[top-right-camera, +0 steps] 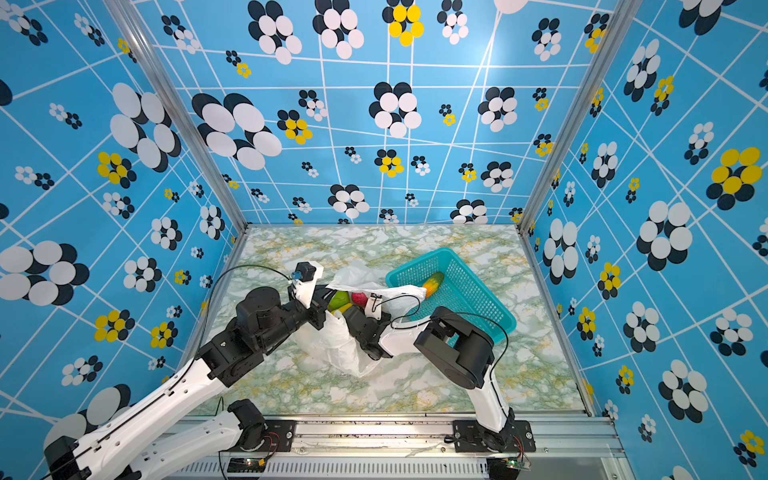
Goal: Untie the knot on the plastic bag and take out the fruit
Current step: 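Grasp the yellow-orange papaya with the right gripper and lift it out, then carry the papaya over the teal basket with the right gripper and release it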
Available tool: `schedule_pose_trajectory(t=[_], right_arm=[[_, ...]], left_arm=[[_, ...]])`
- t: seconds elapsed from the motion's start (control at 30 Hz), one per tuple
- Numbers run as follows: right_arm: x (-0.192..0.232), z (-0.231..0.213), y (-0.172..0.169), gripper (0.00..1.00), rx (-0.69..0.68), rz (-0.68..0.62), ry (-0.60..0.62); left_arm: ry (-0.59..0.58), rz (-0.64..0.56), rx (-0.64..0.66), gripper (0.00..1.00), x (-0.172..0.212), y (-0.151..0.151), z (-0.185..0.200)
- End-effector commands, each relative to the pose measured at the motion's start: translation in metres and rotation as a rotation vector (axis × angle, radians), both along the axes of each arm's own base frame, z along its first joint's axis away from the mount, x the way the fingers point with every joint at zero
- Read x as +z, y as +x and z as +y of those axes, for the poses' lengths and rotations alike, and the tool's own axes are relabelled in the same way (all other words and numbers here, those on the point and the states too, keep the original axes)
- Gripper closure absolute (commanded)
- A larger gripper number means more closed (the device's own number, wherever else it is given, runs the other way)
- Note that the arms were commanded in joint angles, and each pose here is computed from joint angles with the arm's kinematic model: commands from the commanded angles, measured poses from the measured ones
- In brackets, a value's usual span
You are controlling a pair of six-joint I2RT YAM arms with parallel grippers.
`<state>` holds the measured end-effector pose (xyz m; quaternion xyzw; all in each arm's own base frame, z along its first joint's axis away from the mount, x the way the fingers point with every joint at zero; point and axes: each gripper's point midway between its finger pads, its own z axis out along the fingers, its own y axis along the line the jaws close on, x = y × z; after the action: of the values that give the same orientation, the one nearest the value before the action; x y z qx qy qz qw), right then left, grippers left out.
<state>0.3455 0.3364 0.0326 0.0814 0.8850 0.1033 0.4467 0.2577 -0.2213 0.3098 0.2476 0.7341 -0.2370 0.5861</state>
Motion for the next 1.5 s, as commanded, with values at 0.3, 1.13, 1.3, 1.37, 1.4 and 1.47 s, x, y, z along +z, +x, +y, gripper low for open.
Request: schedule_pose_trajectory(t=[0.3,1.13,1.3,1.37,1.4,1.47], right_arm=[[0.047,0.004,-0.02,0.55,0.165,-0.085,0.041],[0.217,-0.053,-0.15,0.65,0.68,-0.552,0.184],[0.233,-0.124,-0.148,0.65,0.479,-0.617,0.14],[0.233,-0.162,-0.142,0.66,0.326,-0.61,0.099],[0.232,-0.179,-0.138,0.67,0.257,-0.6,0.078],[0.226,-0.208,-0.133,0.7,0.147,-0.559,0.04]], left_arm=[[0.007,-0.034,0.051,1.0,0.003,0.007,0.005],[0.037,-0.017,0.17,1.0,0.0,0.026,0.016],[0.042,-0.016,0.168,1.0,0.0,0.026,0.016],[0.057,-0.017,0.172,1.0,-0.001,0.025,0.018],[0.063,-0.017,0.177,1.0,-0.001,0.025,0.019],[0.072,-0.011,0.178,1.0,-0.004,0.023,0.022]])
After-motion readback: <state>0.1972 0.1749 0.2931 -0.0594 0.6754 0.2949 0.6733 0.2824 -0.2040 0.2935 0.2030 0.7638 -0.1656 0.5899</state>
